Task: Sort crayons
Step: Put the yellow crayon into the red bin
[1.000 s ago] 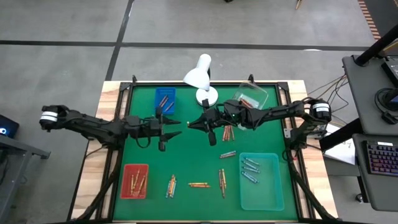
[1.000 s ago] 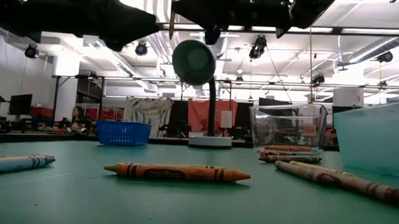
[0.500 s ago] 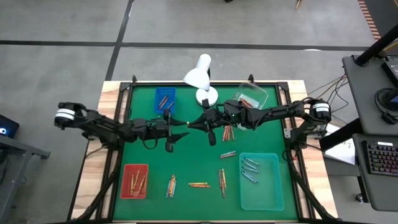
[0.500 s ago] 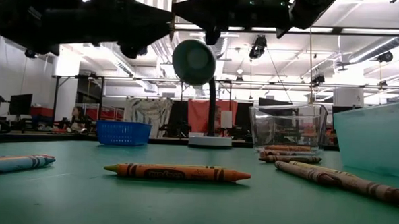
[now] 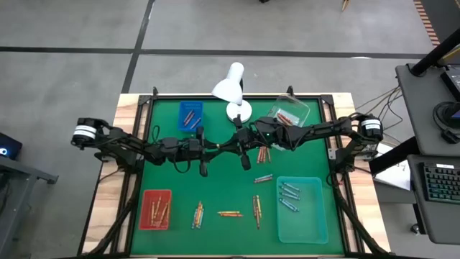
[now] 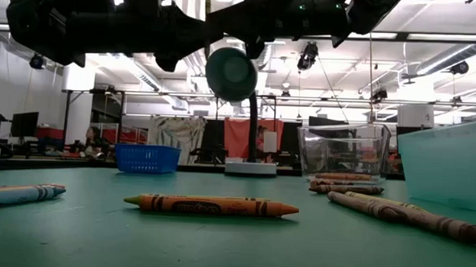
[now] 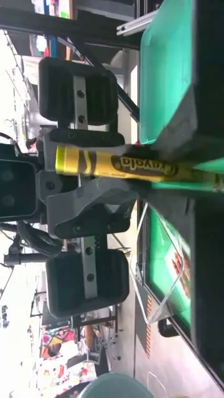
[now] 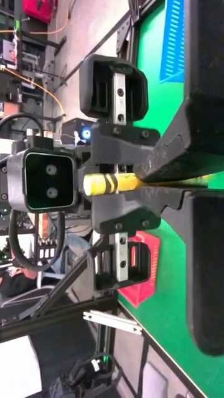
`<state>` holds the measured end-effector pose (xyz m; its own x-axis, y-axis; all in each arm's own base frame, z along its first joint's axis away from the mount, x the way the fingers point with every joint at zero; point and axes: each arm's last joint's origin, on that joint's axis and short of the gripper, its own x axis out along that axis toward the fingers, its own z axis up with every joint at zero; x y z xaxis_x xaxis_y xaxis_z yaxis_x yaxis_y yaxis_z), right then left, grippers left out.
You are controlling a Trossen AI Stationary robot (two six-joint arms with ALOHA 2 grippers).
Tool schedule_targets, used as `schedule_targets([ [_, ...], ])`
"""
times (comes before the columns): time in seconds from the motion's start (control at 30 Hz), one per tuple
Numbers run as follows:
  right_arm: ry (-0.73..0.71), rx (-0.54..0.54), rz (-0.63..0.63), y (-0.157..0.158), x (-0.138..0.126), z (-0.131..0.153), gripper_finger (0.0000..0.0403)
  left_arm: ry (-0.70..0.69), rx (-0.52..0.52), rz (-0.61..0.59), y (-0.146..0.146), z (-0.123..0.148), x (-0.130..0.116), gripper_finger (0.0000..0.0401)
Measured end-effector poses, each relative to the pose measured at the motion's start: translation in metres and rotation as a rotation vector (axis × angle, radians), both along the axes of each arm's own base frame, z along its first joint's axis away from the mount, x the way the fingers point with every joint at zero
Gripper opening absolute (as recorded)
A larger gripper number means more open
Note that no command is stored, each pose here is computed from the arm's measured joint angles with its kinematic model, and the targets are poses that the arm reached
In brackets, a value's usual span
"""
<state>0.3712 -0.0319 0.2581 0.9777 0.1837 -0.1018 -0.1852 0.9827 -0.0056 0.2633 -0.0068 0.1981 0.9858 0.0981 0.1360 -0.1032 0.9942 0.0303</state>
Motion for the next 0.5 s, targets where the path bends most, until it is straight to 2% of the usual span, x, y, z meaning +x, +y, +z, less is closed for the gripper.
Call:
schedule_targets([
  [0.07,0.001,0.007,-0.004,0.0,0.0,0.0,0.0017,0.004,-0.002,-0.002,0.0,0.0,-0.001,0.0011],
  [0.2,0.004,0.029,-0.008,0.0,0.0,0.0,0.0042,0.013,-0.009,-0.001,0.0,0.002,-0.001,0.0018],
  [0.5,0.012,0.101,-0.016,0.0,-0.003,0.006,0.0116,0.022,-0.036,0.001,0.0,0.012,-0.008,0.0005],
])
